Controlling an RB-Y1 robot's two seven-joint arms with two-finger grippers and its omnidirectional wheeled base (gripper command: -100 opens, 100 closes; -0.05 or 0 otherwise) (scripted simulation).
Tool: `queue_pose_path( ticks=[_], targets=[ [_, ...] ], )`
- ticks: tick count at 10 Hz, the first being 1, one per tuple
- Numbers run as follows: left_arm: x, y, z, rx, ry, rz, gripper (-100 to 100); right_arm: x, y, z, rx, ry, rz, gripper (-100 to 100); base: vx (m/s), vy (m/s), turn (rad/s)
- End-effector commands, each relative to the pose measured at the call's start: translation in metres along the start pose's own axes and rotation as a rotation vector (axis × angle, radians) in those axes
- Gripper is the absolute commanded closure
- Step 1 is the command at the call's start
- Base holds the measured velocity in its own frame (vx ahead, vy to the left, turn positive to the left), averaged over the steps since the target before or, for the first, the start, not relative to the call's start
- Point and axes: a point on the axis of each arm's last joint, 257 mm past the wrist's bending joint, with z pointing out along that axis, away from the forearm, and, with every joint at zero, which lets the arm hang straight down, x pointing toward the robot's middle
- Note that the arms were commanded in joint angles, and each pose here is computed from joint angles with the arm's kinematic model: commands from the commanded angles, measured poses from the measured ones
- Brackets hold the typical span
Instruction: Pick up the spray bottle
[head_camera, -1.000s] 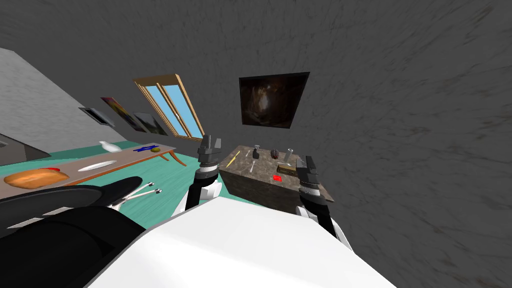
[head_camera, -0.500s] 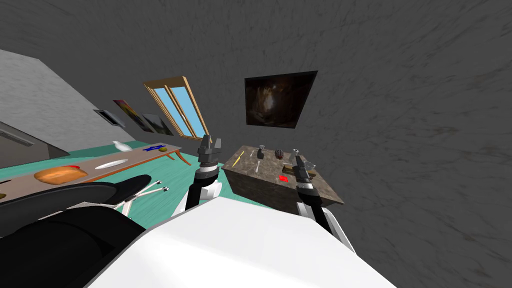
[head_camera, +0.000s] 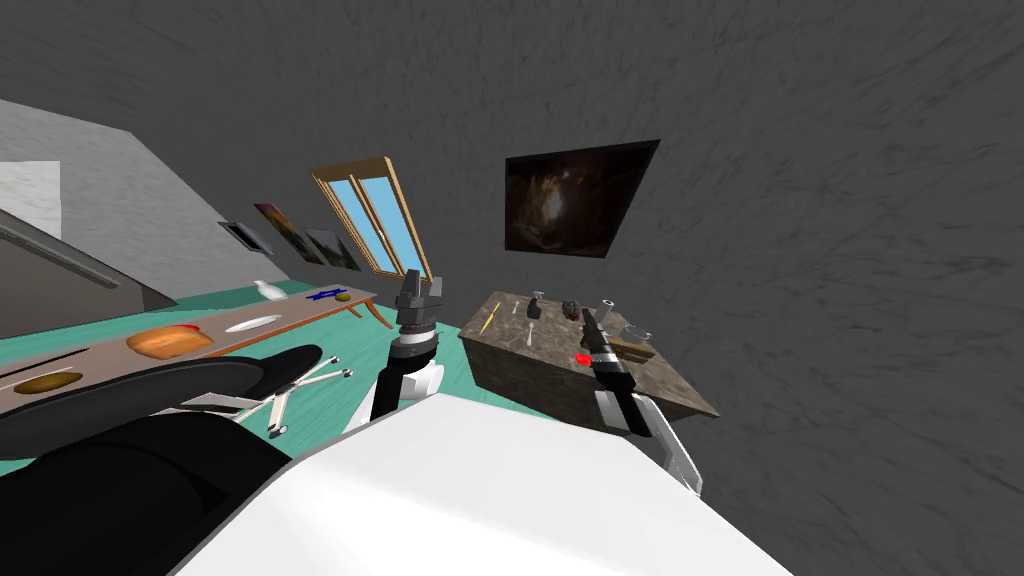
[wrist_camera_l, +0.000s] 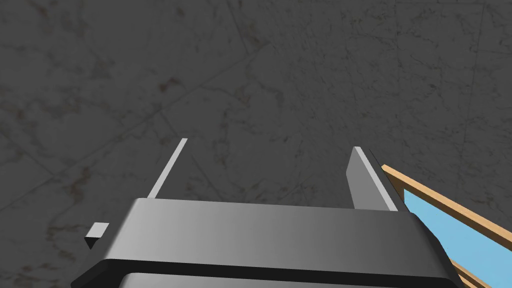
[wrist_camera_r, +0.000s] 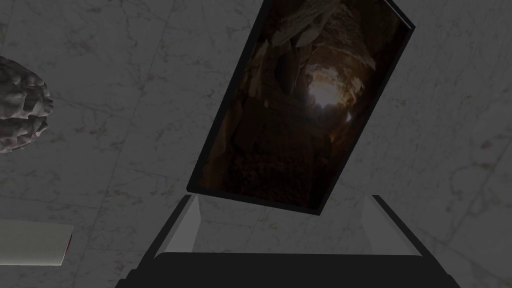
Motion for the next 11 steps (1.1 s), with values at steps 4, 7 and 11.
queue_pose_path(
  ticks=[4, 7, 11],
  targets=[
    [0.000, 0.000, 0.000, 0.000, 0.000, 0.000, 0, -0.008, -0.053, 0.026, 0.113, 0.042, -0.174, -100, -0.010, 0.198, 0.068],
    [0.000, 0.000, 0.000, 0.000, 0.000, 0.000, 0, -0.021, -0.088, 0.040, 0.191, 0.054, -0.274, -100, -0.013, 0.192, 0.064],
    [0.000, 0.000, 0.000, 0.000, 0.000, 0.000, 0, -0.051, -0.132, 0.056, 0.303, 0.055, -0.414, -100, -0.004, 0.180, 0.096]
  ],
)
